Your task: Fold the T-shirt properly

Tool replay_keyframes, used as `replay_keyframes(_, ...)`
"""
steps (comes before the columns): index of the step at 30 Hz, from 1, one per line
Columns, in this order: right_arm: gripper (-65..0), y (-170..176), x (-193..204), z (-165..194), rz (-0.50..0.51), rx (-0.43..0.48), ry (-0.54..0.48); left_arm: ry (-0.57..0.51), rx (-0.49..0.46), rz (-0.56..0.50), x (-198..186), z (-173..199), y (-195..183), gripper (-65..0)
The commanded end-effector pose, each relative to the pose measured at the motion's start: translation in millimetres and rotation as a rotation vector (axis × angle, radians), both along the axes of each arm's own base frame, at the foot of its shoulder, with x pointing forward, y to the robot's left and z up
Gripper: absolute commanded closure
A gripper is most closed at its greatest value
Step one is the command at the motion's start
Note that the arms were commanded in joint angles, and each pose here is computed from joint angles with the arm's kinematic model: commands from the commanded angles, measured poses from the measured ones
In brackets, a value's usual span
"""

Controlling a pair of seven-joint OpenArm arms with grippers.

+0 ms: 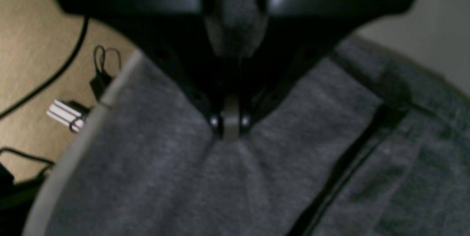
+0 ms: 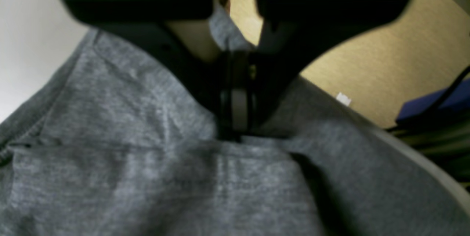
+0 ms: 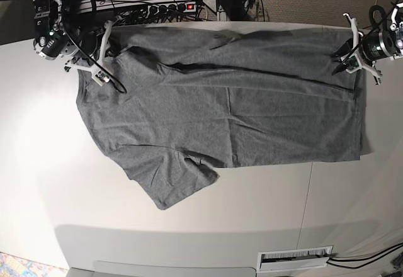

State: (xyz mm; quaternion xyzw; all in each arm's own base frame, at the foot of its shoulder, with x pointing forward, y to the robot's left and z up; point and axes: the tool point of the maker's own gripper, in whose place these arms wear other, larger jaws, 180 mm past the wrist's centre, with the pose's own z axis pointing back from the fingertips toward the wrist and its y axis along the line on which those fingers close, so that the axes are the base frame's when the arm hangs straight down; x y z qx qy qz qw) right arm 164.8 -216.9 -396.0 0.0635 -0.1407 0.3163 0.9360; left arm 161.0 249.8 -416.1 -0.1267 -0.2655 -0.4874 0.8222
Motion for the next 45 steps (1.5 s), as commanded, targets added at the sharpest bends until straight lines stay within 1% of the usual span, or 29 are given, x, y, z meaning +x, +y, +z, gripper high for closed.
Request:
replay_keyframes(1,0.0,-21.6,-11.2,-2.9,0.013,-0.107,0.055,0.212,0.339,-0.114,-54.4,-32.8,58.6,0.0)
replay_keyframes(5,0.0,-19.4,-8.0,-1.6,0.014,-0.096,0.037,0.226,0.354,-0.125,-57.8,-27.8,67.8,0.0)
replay_keyframes(8,0.0,-9.3,4.0,5.4,0.022,-0.052,-0.033,0.212,0.327,-0.124,-52.8,-21.8,66.4,0.0)
replay_keyframes(11,0.0,0.9,16.3,15.6,0.036,-0.016,-0.104,0.166,0.298,-0.133,-41.2,-12.5,57.5,0.0)
replay_keyframes(17,0.0,12.4,28.4,29.7,0.058,0.017,-0.182,0.074,0.272,-0.19,-19.5,8.5,33.8,0.0)
replay_keyframes(20,0.0,6.9,37.9,36.9,0.038,0.018,-0.228,0.015,0.261,-0.201,-4.9,21.6,25.0,0.0)
replay_keyframes(22,0.0,-2.7,48.0,46.1,0.008,0.012,-0.272,-0.05,0.268,-0.179,11.9,33.0,25.1,0.0)
replay_keyframes(27,0.0,-31.3,74.0,76.1,-0.077,-0.007,-0.401,-0.258,0.314,-0.052,68.0,69.4,44.6,0.0)
replay_keyframes(29,0.0,-36.3,81.3,86.4,-0.101,0.007,-0.435,-0.323,0.298,-0.001,87.9,85.7,47.3,0.0)
replay_keyframes(32,0.0,-38.3,87.3,93.9,-0.113,0.018,-0.461,-0.407,0.227,0.111,116.7,108.3,48.8,0.0)
replay_keyframes(33,0.0,-38.4,87.9,94.4,-0.113,0.018,-0.463,-0.424,0.198,0.149,124.9,114.0,50.1,-1.2)
replay_keyframes(35,0.0,-38.0,88.1,94.3,-0.115,0.02,-0.464,-0.453,0.149,0.237,140.6,123.3,58.9,-6.0)
replay_keyframes(37,-0.4,-39.0,88.0,93.9,-0.116,0.013,-0.464,-0.489,0.117,0.331,157.2,131.3,73.0,-9.2)
replay_keyframes(39,-5.5,-40.4,88.3,93.7,-0.117,0.004,-0.467,-0.507,0.069,0.426,171.3,134.7,87.8,-9.2)
replay_keyframes(41,-9.1,-41.8,88.8,93.8,-0.116,-0.005,-0.47,-0.522,0.004,0.522,183.8,135.6,102.0,-9.2)
replay_keyframes(43,-9.7,-41.9,88.6,93.7,-0.116,-0.006,-0.469,-0.527,-0.057,0.593,193.2,132.0,113.3,-9.2)
replay_keyframes(45,-9.7,-41.9,88.6,93.7,-0.116,-0.006,-0.469,-0.497,-0.113,0.642,198.3,123.4,120.5,-9.5)
